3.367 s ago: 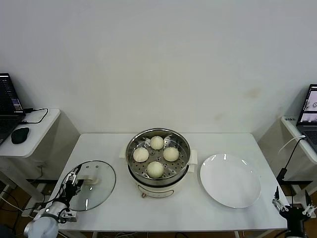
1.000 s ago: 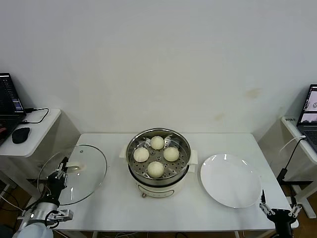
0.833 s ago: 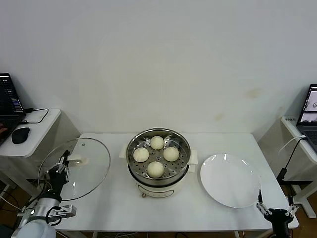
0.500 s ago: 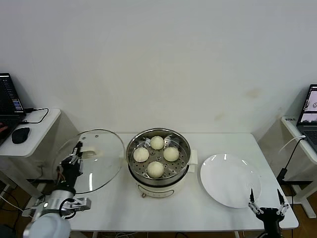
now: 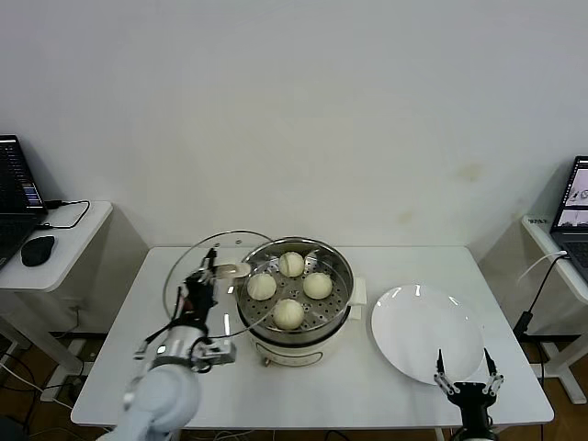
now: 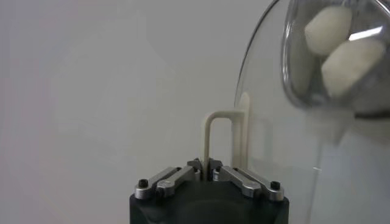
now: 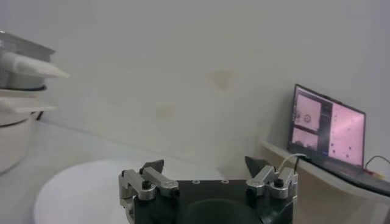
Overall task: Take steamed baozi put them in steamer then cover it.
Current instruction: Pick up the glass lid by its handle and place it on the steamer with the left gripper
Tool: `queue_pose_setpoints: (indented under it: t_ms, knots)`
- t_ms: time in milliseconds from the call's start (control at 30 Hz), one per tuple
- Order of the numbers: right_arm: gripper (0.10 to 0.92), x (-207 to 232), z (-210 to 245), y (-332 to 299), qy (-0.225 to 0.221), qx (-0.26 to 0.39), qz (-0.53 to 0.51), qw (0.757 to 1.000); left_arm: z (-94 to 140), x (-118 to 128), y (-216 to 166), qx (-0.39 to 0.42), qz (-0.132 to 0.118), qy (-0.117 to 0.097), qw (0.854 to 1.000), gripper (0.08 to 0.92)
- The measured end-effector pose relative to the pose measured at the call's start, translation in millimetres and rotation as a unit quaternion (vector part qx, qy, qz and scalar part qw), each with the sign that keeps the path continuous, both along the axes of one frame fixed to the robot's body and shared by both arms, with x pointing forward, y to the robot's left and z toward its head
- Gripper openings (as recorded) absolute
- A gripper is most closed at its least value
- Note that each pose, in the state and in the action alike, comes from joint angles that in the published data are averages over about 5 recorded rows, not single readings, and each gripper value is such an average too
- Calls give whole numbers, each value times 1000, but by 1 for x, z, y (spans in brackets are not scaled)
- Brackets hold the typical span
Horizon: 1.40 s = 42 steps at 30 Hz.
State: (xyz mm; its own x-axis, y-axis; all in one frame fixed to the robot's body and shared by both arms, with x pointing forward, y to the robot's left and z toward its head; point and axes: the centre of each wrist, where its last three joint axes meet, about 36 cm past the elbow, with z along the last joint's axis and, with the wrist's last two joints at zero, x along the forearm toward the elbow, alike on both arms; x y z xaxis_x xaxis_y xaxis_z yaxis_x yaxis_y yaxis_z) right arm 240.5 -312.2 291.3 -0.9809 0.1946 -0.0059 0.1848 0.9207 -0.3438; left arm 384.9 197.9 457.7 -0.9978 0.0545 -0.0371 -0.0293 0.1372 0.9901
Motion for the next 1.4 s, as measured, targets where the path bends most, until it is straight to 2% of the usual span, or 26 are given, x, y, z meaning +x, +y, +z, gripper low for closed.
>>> queue_pose_setpoints:
  t_ms: [333, 600, 1400]
  knots:
    - [823, 1, -11, 9, 13, -5, 10, 1000, -2, 28, -67, 13, -16, 14, 1000, 146]
    - [823, 1, -15, 13, 18, -7, 17, 1000, -4, 37, -104, 26, -23, 24, 999, 146]
    - [823, 1, -21, 21, 25, -6, 27, 999, -20, 45, -136, 52, -20, 36, 998, 146]
